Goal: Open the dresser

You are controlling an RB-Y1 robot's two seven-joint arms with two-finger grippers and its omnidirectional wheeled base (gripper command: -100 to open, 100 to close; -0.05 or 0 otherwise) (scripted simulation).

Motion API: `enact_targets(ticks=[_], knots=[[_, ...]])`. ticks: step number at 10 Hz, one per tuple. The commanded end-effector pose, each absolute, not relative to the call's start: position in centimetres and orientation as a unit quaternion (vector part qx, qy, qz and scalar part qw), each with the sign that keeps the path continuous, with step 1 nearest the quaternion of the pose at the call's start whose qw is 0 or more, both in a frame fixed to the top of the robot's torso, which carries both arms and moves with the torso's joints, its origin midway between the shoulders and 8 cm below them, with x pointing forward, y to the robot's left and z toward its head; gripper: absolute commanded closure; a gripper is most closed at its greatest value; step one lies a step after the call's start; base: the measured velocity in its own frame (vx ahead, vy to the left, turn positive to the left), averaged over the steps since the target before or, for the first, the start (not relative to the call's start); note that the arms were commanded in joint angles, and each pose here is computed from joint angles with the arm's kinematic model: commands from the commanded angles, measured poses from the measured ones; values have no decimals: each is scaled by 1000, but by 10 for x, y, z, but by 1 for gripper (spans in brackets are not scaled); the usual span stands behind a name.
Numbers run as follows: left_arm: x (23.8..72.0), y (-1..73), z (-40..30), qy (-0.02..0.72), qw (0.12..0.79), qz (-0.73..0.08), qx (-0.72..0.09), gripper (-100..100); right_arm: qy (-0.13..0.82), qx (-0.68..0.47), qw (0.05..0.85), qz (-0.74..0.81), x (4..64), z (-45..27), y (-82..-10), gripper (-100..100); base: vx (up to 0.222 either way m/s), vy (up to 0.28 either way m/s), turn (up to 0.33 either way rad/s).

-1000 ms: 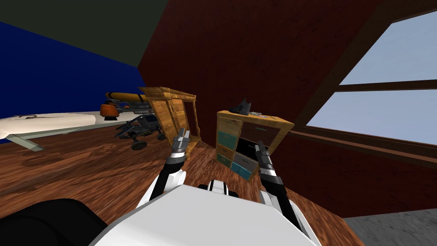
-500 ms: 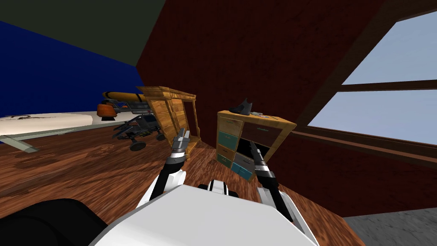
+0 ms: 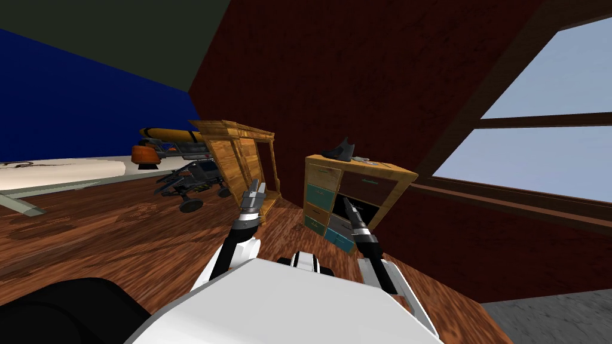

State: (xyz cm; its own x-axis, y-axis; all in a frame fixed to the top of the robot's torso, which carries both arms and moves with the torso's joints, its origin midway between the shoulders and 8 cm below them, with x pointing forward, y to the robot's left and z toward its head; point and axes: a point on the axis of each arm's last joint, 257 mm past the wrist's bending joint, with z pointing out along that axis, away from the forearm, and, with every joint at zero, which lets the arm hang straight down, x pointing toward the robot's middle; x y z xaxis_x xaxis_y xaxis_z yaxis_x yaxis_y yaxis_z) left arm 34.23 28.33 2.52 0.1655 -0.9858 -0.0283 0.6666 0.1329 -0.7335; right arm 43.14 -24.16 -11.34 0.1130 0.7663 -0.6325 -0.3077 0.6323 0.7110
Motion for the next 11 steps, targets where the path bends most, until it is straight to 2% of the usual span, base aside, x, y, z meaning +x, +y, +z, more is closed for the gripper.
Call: enact_targets(ticks=[1, 11], knots=[[342, 283, 25, 268, 703, -588, -297, 0, 580, 188, 717, 340, 444, -129, -235, -100, 15, 37, -9], [342, 283, 25, 268, 703, -588, -297, 0, 683, 106, 700, 180, 487, -202, -227, -100, 19, 36, -16]])
